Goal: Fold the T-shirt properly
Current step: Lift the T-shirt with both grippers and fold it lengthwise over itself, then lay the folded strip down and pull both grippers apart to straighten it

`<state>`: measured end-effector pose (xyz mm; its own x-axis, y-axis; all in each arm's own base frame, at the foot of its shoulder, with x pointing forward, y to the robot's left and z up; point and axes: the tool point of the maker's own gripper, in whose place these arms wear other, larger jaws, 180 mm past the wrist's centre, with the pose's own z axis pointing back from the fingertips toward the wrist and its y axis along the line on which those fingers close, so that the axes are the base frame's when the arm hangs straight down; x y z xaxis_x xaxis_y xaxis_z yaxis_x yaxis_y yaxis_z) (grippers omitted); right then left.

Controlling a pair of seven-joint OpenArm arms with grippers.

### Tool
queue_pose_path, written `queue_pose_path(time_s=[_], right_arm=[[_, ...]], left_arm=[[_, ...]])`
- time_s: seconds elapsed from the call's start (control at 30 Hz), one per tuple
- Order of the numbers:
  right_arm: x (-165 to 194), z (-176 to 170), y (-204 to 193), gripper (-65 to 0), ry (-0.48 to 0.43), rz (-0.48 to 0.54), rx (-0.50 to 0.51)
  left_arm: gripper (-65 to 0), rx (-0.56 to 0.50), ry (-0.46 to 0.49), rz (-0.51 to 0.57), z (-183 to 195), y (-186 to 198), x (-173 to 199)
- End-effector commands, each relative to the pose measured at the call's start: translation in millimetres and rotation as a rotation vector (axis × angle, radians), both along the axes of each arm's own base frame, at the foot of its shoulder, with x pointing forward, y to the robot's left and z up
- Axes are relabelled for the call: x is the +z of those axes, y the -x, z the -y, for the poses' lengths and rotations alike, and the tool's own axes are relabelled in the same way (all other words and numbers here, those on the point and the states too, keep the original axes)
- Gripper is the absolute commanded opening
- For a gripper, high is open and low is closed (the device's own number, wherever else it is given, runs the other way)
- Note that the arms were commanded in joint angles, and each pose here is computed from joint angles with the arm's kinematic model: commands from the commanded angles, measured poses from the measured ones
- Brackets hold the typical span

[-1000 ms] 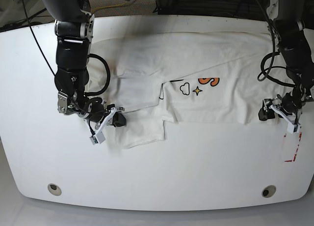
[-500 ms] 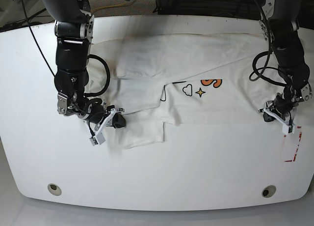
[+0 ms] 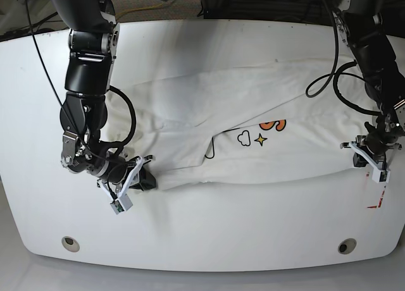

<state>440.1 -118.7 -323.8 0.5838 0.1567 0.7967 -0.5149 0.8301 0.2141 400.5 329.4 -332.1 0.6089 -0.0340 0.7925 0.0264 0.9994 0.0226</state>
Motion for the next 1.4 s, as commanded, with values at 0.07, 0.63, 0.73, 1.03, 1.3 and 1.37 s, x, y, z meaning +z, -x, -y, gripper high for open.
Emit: queue_pose_path(time_s=[0.07,0.63,0.73,1.03,1.3,1.37], right_arm=[[33.6,15.3,-4.3,-65.0,0.059,0.093,0.005],[-28.2,18.2,84.2,-60.2,0.149,-0.04,0.05],[-40.1,18.5,96.4,-56.1,0.146,-0.072,0.05],[-27.7,34.5,112.1,-28.2,0.147,-0.047,-0.028],[5.9,49.9,88.5,-19.0,0.166,0.003,-0.094],[8.8,50.7,76.5,-19.0,0.151,0.004,-0.098]], left_arm=[[-65.0,0.039,-0.049,0.071,-15.0,7.1,34.9],[-65.0,-0.079,-0.229,-0.223,-2.8,122.4,-6.4],[-65.0,-0.103,-0.238,-0.278,-0.2,140.3,-19.1],[-18.2,-0.166,-0.247,-0.38,4.7,172.5,-43.5],[-14.4,-0.174,-0.341,-0.305,-0.8,166.0,-7.6],[-14.4,-0.171,-0.363,-0.286,-1.5,166.3,1.4]])
